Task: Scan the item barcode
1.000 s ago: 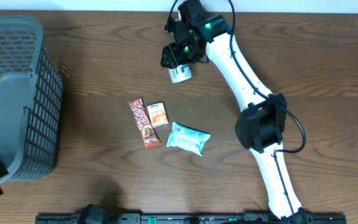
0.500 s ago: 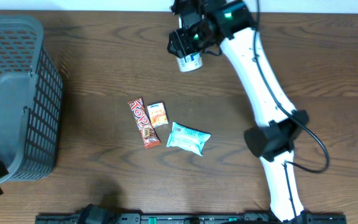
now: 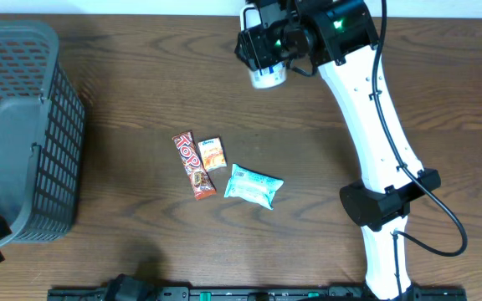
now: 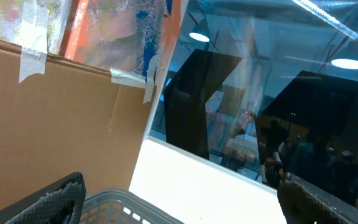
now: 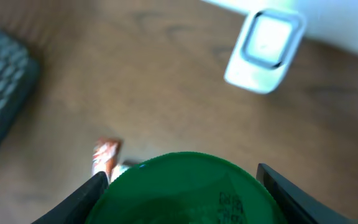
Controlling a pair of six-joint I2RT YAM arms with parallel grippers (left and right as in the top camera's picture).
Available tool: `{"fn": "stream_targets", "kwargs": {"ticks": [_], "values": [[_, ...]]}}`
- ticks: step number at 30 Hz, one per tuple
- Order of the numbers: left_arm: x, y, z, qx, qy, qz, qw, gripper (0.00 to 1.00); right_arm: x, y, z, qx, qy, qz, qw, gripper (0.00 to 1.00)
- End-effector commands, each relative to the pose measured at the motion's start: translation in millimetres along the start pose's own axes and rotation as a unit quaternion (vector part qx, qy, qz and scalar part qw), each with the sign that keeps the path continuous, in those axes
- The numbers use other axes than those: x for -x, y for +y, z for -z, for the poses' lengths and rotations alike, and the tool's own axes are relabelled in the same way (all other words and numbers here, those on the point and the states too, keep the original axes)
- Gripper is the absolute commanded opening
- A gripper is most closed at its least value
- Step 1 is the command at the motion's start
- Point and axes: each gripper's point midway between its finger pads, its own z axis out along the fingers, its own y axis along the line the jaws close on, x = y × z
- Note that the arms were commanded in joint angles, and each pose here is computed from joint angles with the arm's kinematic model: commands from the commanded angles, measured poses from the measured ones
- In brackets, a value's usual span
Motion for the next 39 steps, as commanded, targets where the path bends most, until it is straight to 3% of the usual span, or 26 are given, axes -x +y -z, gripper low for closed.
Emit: {"fn": "stream_targets", "kwargs": {"ticks": [1, 10, 23, 31, 39], "values": [[0, 3, 2, 0.005, -0.002, 0.006, 1.000, 0.98, 19, -28, 6, -0.092, -0.043, -0.002, 0.995, 0.51], [0, 3, 2, 0.005, -0.002, 0.006, 1.000, 0.98, 65, -63, -32, -0.198, -0.128, 0.098, 0.967, 0.50], [0, 3, 2, 0.005, -0.002, 0.006, 1.000, 0.98, 122, -95, -68, -0.271, -0.326, 0.130, 0.896, 0.55], [0, 3, 2, 0.005, -0.002, 0.006, 1.000, 0.98, 126, -127, -102, -0.313, -0.368, 0.160, 0.861, 0.54], [0, 3, 2, 0.005, -0.001, 0.005, 1.000, 0.98, 113, -140, -153, -0.374, -0.395, 0.248, 0.802, 0.58]]}}
